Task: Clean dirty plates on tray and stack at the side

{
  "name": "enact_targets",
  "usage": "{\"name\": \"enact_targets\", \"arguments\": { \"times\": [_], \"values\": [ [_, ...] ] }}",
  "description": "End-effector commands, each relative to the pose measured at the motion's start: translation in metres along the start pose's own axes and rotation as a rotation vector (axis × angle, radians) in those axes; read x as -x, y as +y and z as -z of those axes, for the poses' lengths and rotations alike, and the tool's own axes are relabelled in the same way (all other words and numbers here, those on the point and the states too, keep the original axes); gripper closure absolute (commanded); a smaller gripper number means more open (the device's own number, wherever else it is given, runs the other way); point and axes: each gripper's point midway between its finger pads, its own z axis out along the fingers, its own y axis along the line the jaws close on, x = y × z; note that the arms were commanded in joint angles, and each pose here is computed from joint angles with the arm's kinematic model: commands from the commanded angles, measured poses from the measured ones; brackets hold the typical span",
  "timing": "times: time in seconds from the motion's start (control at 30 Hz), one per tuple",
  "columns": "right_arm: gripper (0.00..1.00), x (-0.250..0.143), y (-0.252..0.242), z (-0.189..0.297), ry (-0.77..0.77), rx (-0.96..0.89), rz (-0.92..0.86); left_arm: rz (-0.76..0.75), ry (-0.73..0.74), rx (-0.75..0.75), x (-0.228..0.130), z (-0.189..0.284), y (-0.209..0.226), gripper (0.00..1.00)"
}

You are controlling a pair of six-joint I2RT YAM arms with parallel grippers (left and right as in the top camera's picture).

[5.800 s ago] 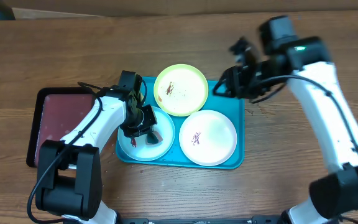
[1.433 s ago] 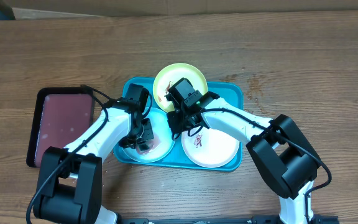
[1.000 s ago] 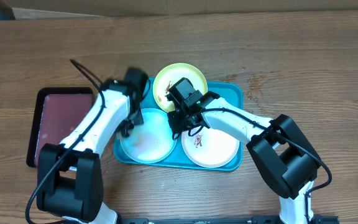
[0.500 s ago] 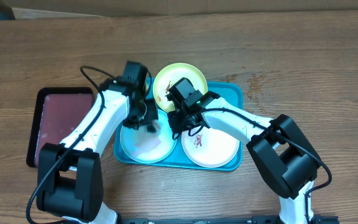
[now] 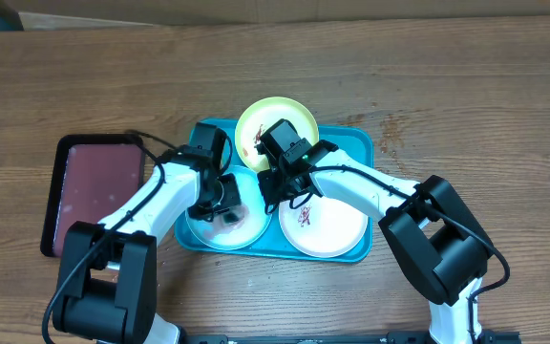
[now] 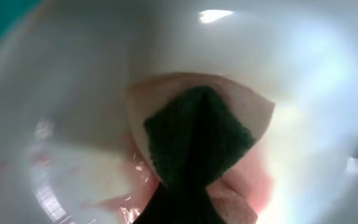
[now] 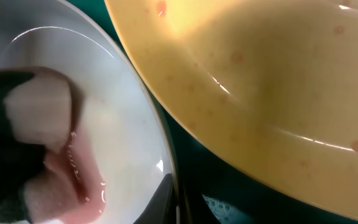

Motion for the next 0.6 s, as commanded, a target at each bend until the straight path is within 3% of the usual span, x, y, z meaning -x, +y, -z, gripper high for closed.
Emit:
{"name": "enact_targets", "arguments": {
  "times": [0.0, 0.23, 0.43, 0.57],
  "values": [
    [0.96, 0.000, -0.004, -0.003, 0.004, -0.015, 0.002, 0.138, -0.079, 0.352, 0.003, -0.003, 0.071, 0.96],
    [0.96, 0.002, -0.001, 0.000, 0.003, -0.024, 0.041, 0.176, -0.128, 0.424, 0.033, 0.034, 0.085, 0.96],
    [0.96, 0.002, 0.020, 0.009, -0.002, -0.023, 0.106, 0.246, -0.204, 0.399, 0.077, 0.107, 0.082, 0.96],
    [0.96, 0.011, 0.043, 0.033, -0.061, -0.101, 0.169, 0.345, -0.283, 0.270, 0.103, 0.181, 0.082, 0.96]
  ]
}}
